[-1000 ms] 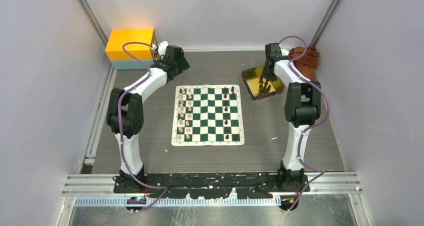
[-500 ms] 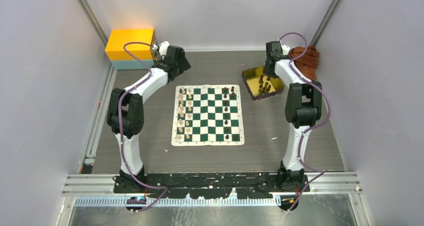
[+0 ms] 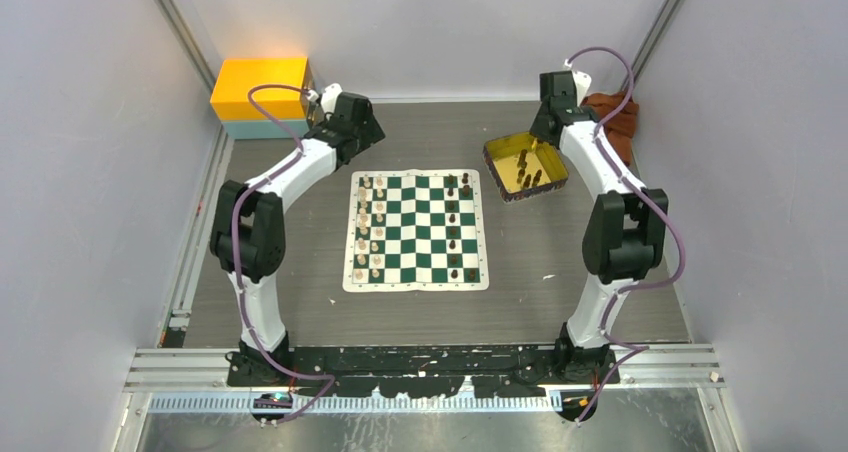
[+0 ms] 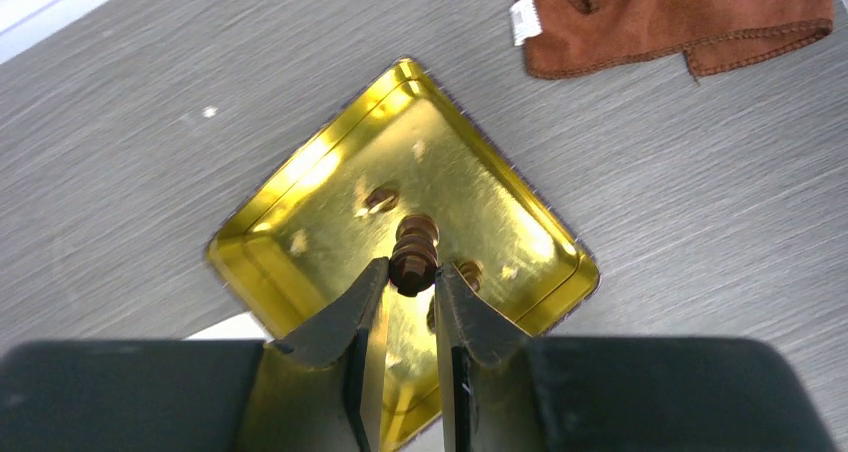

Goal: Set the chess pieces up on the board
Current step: Pick up the chess piece from the storage box.

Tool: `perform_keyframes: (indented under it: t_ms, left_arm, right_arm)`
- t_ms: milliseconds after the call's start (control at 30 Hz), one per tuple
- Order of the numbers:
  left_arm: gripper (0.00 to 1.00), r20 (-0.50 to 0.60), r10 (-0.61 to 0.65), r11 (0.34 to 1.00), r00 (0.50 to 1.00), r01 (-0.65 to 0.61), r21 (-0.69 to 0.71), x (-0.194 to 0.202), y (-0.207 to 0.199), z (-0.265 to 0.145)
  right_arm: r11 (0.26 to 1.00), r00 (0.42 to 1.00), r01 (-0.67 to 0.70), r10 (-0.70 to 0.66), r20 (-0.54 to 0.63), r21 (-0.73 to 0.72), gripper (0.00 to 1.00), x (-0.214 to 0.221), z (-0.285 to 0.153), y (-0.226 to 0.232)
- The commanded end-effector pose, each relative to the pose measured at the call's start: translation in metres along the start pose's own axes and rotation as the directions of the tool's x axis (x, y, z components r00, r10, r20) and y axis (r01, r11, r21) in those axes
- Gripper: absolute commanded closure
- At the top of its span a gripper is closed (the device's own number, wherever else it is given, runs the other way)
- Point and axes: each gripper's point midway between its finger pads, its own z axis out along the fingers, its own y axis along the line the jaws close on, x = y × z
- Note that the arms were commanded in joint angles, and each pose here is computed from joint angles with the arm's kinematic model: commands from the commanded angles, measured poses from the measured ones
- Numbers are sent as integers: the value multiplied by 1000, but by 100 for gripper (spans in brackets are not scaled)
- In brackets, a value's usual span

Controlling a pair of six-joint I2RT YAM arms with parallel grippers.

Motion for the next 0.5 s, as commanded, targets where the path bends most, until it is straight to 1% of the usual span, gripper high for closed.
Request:
perform_keyframes:
  t_ms: [0, 200, 333, 467]
  left_arm:
    - [21, 76, -32, 999, 997, 29, 44, -28, -10, -30]
    - [21, 73, -42, 998, 996, 39, 49, -21, -1, -41]
    - [21, 79, -46, 998, 996, 42, 52, -22, 4, -49]
    - [21, 85, -48, 998, 995, 44, 55, -22, 7, -55]
  right_arm:
    - [995, 995, 43, -34, 94, -94, 99, -18, -61, 30]
    - [972, 981, 179, -165, 98, -149, 99, 15, -112, 66]
    - [955, 974, 222, -207, 93, -197, 99, 35, -139, 80]
    - [934, 963, 270, -263, 62, -235, 99, 64, -158, 87]
